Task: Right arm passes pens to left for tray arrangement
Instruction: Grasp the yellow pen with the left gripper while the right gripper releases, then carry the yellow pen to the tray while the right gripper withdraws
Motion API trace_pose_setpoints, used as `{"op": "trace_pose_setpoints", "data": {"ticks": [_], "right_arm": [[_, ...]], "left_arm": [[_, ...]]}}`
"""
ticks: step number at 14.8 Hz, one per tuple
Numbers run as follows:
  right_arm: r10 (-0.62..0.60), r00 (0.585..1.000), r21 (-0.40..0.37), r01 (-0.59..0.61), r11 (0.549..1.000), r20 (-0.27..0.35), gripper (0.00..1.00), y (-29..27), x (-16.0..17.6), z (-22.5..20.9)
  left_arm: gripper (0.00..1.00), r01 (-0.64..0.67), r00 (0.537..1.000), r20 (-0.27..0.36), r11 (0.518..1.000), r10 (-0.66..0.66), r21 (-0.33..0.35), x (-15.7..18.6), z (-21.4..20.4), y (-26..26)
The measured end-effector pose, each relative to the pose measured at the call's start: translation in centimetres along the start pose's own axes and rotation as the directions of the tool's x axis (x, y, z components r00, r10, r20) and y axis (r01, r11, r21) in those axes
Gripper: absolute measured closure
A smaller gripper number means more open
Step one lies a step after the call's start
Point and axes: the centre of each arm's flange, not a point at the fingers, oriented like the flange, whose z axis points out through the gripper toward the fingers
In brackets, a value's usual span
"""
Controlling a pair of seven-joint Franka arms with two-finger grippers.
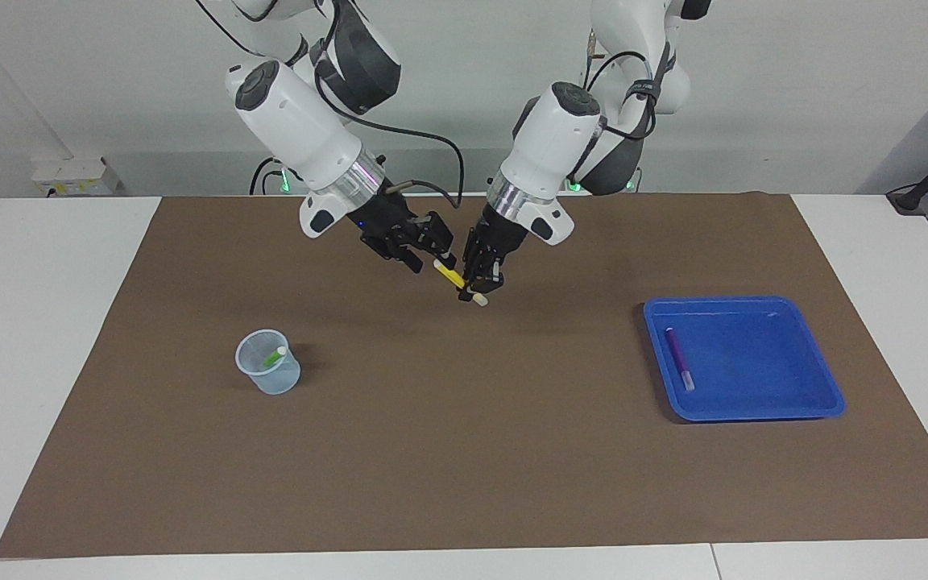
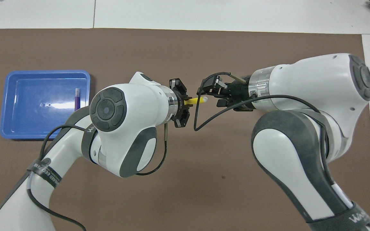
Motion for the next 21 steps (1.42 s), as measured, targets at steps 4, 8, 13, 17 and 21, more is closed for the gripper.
{"op": "trace_pose_setpoints", "data": {"ticks": [4,8,13,17,21], "right_arm": [[-0.198,0.98,-0.153,0.193,0.969,-0.018,0.18,4.2,2.9,-1.8],[-0.447,0.891,-0.35,0.444,0.825,0.077,0.18,10.0,6.2,-3.5],[-0.57,0.773,-0.538,0.618,0.574,0.28,0.18,13.9,8.4,0.7],[-0.58,0.728,-0.563,0.669,0.485,0.365,0.19,14.2,8.4,4.2],[-0.574,0.721,-0.582,0.675,0.454,0.389,0.22,15.3,8.6,4.6]], "left_arm": [[0.82,-0.099,0.994,-0.046,0.993,0.102,0.064,3.3,-0.4,1.5],[0.82,-0.241,0.966,-0.066,0.961,0.252,0.132,8.3,-1.6,3.8],[0.82,-0.458,0.878,-0.031,0.856,0.478,0.238,16.7,-4.6,6.7],[0.82,-0.591,0.792,0.023,0.757,0.61,0.28,24.1,-7.6,8.2],[0.82,-0.716,0.658,0.027,0.613,0.753,0.335,28.9,-9.5,8.9]]}}
